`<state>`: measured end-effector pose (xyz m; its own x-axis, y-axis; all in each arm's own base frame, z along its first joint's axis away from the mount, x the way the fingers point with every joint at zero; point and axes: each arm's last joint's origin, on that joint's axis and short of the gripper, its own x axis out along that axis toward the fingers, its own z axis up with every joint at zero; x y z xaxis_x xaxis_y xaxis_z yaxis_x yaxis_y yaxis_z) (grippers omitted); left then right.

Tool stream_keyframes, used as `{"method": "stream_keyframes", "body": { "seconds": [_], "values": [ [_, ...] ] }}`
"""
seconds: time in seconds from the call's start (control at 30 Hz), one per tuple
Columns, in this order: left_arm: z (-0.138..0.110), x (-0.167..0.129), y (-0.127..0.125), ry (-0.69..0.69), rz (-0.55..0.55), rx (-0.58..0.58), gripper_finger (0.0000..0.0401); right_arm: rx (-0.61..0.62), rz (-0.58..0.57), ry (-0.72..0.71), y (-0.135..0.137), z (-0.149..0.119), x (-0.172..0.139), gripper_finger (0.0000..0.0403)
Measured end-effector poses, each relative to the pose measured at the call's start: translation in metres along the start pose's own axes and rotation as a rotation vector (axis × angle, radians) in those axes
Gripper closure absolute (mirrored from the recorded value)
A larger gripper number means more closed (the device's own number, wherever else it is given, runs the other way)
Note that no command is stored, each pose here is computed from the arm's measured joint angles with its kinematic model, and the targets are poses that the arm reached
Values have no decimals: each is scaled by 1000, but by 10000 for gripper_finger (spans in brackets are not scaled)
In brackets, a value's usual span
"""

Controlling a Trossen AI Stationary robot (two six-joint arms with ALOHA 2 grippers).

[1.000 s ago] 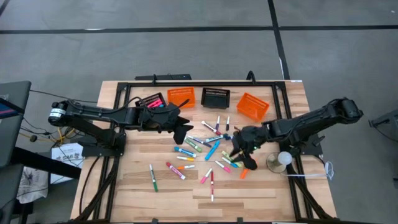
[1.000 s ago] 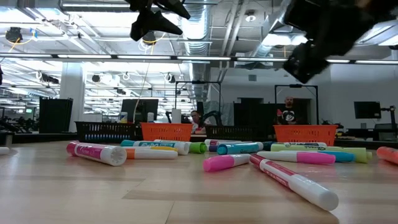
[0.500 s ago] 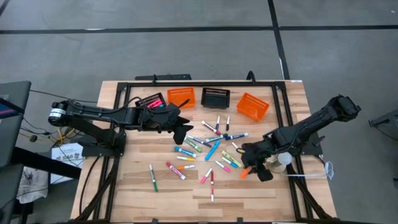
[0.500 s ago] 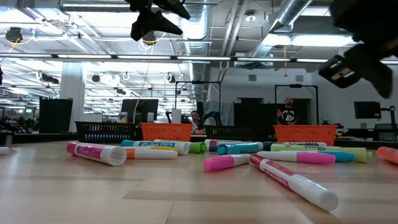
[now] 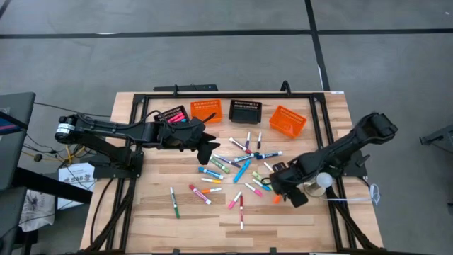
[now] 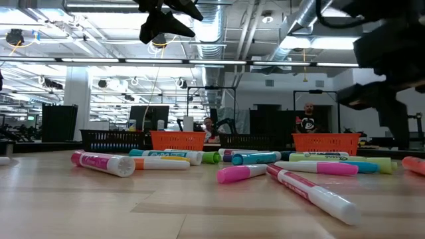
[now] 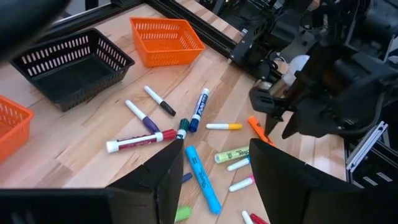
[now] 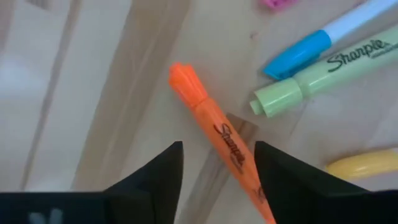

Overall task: Pick & Place Markers
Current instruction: Put the orange highlighter pen into the left black bin

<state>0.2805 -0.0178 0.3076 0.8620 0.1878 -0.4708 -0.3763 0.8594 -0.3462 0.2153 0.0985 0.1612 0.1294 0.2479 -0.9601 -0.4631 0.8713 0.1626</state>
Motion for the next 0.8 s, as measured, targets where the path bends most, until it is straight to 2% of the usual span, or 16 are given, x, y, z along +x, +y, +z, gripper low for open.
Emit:
{"method": "stream_keyframes", "body": {
  "seconds": [0.27, 0.47, 0.8],
  "values": [
    [0, 0, 0, 0, 0, 0, 220, -111, 6, 43, -2, 2, 7, 175],
    [0, 0, 0, 0, 0, 6, 220, -114, -49, 47, -4, 1, 8, 180],
    [0, 0, 0, -1, 0, 42, 220, -116, -76, 40, -5, 1, 9, 191]
  ]
}}
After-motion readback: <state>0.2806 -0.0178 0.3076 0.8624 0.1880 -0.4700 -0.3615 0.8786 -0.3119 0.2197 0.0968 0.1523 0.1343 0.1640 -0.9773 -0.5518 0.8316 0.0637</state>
